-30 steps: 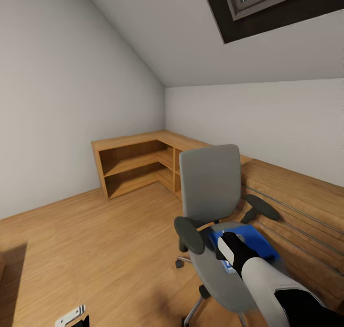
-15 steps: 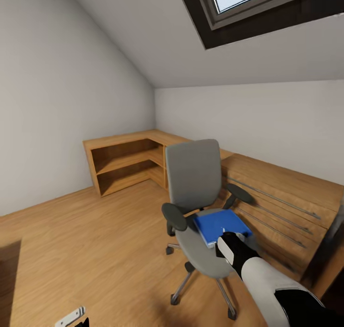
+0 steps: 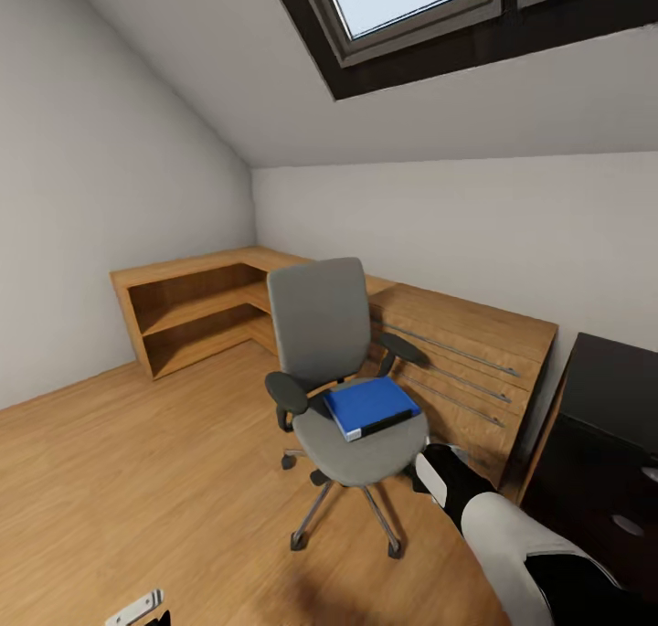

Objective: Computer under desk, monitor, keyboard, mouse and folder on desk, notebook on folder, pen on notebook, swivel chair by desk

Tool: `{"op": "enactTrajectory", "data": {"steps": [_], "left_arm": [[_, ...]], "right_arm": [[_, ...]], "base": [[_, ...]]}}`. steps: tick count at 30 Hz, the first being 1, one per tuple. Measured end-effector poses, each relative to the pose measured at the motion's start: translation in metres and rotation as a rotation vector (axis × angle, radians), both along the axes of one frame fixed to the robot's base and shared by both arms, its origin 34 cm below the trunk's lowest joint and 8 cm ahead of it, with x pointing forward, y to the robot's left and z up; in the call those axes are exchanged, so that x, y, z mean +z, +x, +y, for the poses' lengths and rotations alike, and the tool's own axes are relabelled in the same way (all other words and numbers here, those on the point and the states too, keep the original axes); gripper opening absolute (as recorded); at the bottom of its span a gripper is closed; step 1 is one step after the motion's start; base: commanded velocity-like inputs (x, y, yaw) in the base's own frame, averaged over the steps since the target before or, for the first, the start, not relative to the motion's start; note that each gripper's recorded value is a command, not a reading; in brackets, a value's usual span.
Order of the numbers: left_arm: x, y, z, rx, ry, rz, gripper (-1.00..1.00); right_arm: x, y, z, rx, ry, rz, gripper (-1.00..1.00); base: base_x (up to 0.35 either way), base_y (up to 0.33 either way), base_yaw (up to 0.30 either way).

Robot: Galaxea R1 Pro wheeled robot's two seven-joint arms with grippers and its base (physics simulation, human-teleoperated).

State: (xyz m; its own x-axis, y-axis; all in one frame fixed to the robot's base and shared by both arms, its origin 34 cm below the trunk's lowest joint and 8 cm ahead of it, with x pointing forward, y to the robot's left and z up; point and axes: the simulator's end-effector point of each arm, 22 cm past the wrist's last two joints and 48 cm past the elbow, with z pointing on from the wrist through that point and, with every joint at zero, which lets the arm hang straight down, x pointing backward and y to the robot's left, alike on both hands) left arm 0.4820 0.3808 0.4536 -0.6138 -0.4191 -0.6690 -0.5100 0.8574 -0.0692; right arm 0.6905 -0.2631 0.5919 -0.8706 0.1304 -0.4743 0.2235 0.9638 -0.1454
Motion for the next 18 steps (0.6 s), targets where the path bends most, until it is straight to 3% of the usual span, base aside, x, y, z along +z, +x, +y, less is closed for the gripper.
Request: {"op": "enactTrajectory", "data": {"steps": [3,7,9,11,13,18], "left_arm": [[-0.002,-0.001,-0.004,-0.002,-0.005,0.003,1.0],[-0.006,-0.002,-0.031,-0.005,-0.042,0.009,1.0],[-0.004,-0.003,-0.031,-0.003,-0.044,0.015,1.0],[-0.019,-0.03,-0.029,0.007,-0.045,0.083,1.0],[-0.023,-0.041,-0.029,0.01,-0.046,0.114,1.0],[-0.02,-0.052,-0.029,0.013,-0.046,0.142,1.0]], "right_arm": [[-0.002,0.0,0.0,-0.001,0.001,0.003,-1.0],[-0.002,-0.001,0.0,-0.002,0.002,0.008,-1.0],[0.001,0.0,-0.001,-0.004,0.004,0.008,-1.0],[0.004,0.001,0.0,-0.003,0.009,0.008,-1.0],[0.007,0.0,0.001,-0.003,0.011,0.011,-1.0],[0.014,-0.001,0.003,-0.012,0.03,0.017,-1.0]], "base": [[-0.036,-0.016,-0.21],[-0.008,-0.004,-0.15],[-0.002,-0.001,-0.044],[-0.001,0.0,-0.015],[0.0,0.0,-0.008],[0.0,0.0,-0.002]]}}
